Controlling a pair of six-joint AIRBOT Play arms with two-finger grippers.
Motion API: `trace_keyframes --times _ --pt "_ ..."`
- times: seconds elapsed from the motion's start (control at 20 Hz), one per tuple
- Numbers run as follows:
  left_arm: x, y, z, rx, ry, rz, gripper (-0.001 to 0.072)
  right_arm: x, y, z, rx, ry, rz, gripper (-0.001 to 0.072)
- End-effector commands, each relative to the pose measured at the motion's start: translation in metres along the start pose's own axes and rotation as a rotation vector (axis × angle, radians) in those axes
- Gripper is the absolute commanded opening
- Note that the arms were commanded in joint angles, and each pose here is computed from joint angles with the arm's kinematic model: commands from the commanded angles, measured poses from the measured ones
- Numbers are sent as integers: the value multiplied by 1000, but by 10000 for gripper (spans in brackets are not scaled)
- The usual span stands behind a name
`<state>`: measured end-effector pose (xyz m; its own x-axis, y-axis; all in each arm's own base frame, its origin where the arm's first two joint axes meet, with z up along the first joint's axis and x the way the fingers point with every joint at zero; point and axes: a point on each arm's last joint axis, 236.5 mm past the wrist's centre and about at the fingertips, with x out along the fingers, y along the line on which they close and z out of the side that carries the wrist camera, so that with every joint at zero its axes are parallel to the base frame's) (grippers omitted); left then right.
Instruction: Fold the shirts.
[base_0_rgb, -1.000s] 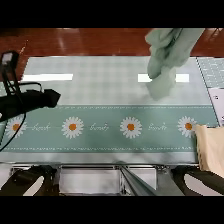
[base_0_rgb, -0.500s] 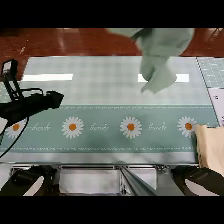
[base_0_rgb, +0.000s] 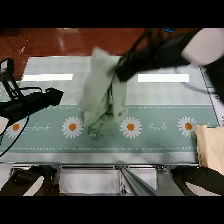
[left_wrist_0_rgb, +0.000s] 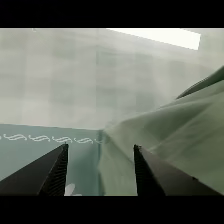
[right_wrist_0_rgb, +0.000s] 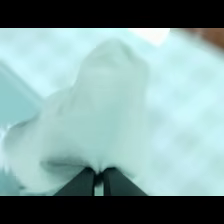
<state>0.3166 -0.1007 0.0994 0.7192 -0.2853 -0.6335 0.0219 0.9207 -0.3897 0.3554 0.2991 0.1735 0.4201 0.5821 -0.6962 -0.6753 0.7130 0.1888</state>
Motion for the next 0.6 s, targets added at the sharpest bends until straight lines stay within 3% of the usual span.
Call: trace_keyframes --times 0.0,0.05,0.1,0.15,0.3,0.35,0.45,0.55 --pt "1 2 0 0 -1 6 506 82 -19 -152 238 280 -15 21" --pt "1 2 0 -1 2 6 506 92 -23 -181 296 317 -27 26" --pt "2 1 -2 -8 9 3 506 94 -29 -199 351 344 -42 153" --pt "5 0 -4 -14 22 1 506 91 -37 -208 381 370 -57 426" --pt "17 13 -10 116 59 43 506 52 -91 -180 382 331 -142 409" --pt "18 31 -5 90 53 99 506 21 -129 -158 381 269 -232 409" --pt "16 75 -7 -135 84 198 506 -53 -201 -142 472 124 -428 408" --pt "17 99 -47 -334 257 229 506 -104 -244 -181 648 79 -542 408"
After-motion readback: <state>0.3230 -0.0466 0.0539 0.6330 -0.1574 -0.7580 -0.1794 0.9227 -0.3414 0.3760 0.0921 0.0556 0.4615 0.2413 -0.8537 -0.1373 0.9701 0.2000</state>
